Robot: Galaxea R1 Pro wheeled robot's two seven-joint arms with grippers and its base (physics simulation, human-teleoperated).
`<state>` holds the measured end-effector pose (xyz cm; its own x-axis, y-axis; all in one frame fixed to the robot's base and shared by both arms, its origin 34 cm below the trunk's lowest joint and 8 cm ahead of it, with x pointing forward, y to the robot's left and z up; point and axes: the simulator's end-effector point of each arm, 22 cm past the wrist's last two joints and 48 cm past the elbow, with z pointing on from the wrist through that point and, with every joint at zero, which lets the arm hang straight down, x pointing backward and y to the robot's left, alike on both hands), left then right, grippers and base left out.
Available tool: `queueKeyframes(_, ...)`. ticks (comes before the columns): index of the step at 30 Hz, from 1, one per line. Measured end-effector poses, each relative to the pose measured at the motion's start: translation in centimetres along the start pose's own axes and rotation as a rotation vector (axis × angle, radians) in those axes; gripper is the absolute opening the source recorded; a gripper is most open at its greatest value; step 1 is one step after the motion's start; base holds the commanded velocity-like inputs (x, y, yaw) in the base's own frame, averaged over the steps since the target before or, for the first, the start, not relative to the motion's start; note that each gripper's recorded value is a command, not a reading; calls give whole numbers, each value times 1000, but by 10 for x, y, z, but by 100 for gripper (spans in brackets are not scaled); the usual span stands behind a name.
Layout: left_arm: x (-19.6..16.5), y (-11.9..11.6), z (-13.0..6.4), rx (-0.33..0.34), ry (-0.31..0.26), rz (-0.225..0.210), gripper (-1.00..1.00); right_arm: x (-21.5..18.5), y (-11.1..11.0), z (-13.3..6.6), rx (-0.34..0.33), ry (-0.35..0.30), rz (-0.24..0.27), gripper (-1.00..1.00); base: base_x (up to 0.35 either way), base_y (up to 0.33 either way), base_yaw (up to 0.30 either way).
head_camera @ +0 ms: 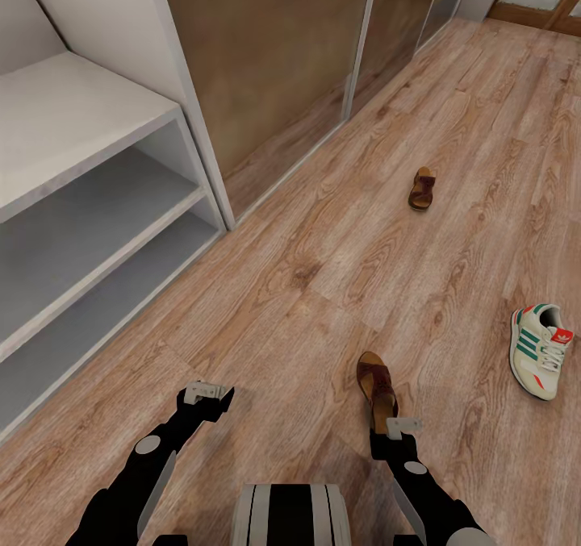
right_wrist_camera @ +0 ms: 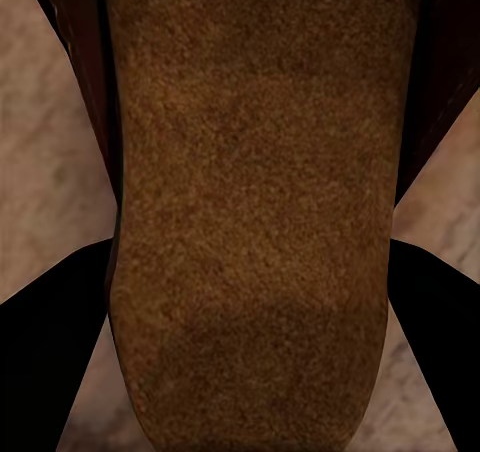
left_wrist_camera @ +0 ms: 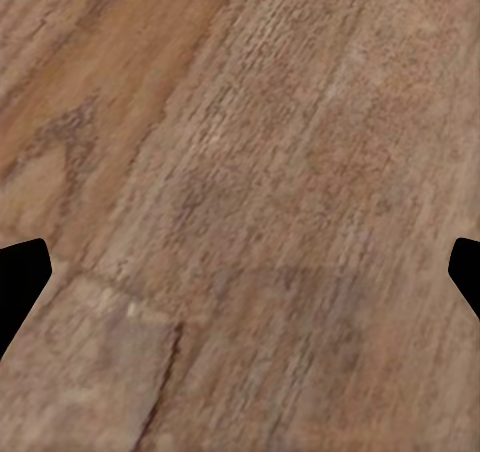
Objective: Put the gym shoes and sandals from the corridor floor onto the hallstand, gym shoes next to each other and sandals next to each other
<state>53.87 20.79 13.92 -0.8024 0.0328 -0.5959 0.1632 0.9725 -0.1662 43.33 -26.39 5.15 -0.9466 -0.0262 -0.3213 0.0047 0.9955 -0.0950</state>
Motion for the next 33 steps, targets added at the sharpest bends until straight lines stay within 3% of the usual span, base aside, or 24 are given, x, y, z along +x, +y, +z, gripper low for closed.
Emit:
queueKeyframes(17,-34,2,-12,-6,-58,15,100,-34,0,-14,-4,-64,7,-100,0,0,0)
queueKeyframes(22,-44,0,-16,-6,-74,17,100,-50,-1,-20,-3,-109,12,-100,0,0,0)
queueKeyframes(25,-52,0,-19,2,-93,-28,100,-60,-1,-23,-3,-134,15,-100,0,0,-5)
queueKeyframes(26,-58,6,-22,5,-110,-96,100,-63,-2,-25,0,-144,13,-100,0,0,-42)
queueKeyframes(27,-56,12,-26,-2,-106,-94,100,-66,-4,-26,2,-150,12,-100,0,0,-76)
queueKeyframes(28,-35,35,-38,-32,-69,-76,100,-71,-8,-27,7,-161,11,-100,0,0,-77)
queueKeyframes(33,-22,62,-58,-68,-46,-46,100,-89,-12,-35,11,-195,9,-100,0,0,-52)
